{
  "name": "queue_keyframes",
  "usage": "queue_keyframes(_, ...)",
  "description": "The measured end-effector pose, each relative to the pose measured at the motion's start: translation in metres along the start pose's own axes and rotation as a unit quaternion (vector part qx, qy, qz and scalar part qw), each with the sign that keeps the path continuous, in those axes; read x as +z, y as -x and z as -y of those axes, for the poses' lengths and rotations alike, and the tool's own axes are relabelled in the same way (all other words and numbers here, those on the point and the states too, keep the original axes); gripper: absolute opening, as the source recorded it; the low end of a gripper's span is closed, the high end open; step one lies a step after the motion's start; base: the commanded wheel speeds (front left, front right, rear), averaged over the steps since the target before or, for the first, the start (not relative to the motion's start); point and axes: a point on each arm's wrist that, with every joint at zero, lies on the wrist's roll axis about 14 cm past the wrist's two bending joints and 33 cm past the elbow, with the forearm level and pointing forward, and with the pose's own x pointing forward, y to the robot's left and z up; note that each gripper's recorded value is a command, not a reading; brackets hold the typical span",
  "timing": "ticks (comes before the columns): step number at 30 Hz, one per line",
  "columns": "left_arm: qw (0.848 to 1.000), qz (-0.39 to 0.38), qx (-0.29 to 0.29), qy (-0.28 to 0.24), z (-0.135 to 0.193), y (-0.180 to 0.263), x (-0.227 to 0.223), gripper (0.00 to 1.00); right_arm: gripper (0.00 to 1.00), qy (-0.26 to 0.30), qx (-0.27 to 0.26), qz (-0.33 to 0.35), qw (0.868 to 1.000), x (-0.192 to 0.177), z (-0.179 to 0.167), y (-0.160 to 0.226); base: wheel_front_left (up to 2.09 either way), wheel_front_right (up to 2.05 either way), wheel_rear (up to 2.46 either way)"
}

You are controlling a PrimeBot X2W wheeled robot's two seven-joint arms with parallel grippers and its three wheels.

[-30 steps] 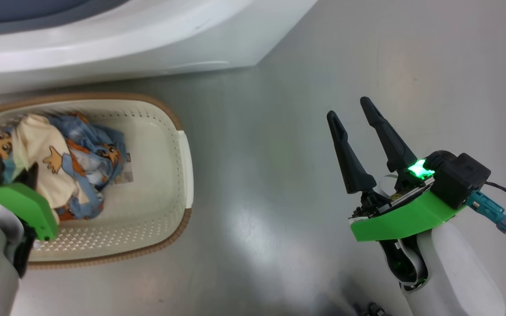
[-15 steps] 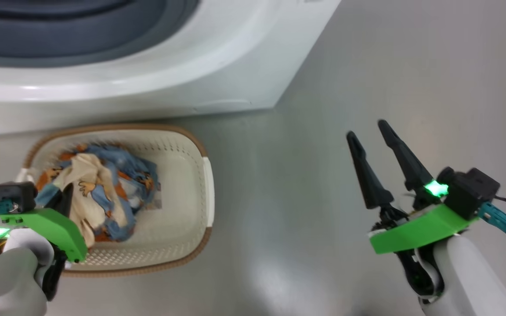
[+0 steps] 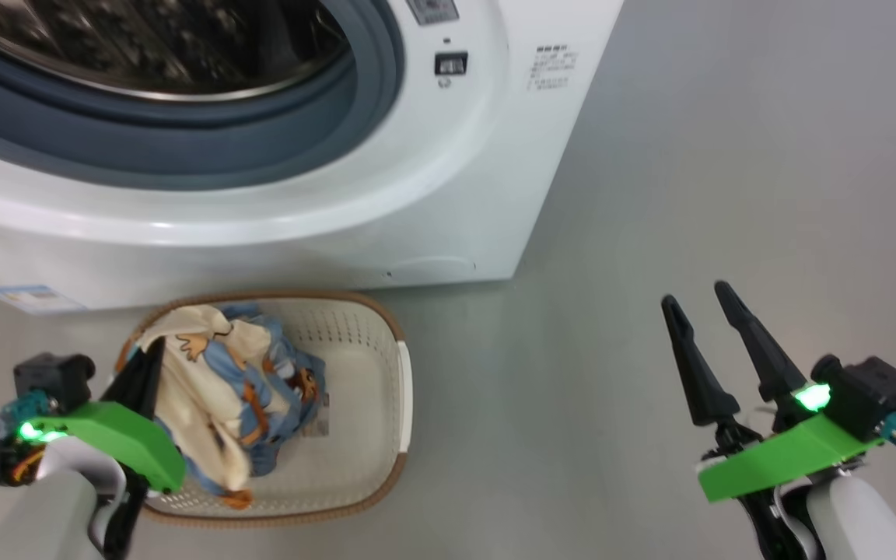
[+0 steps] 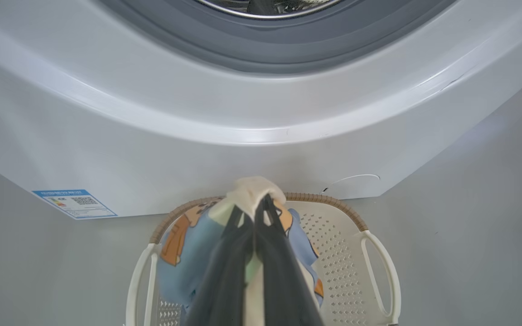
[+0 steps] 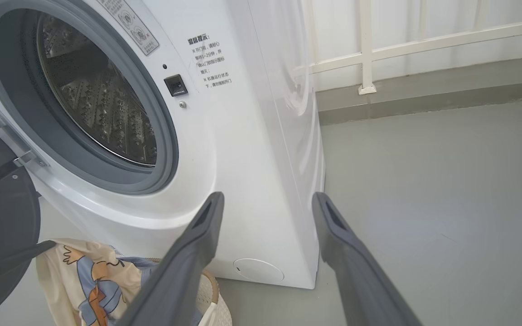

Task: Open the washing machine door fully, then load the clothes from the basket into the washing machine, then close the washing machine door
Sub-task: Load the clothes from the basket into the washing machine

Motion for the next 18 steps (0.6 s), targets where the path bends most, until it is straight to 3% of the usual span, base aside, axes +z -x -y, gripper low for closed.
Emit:
queue_keyframes(8,0.996,0.088,-0.004,-0.008,0.012,0.033,0.045,0.0,1.0,0.001,-0.005,0.015,1.0,0.017,0.003,0.021,0.0,0.0,0.0)
queue_keyframes(18,0.979,0.2,0.009,-0.027,0.014,0.084,0.097,0.0,1.0,0.008,0.003,0.033,0.999,0.033,0.0,0.032,0.0,0.0,0.0)
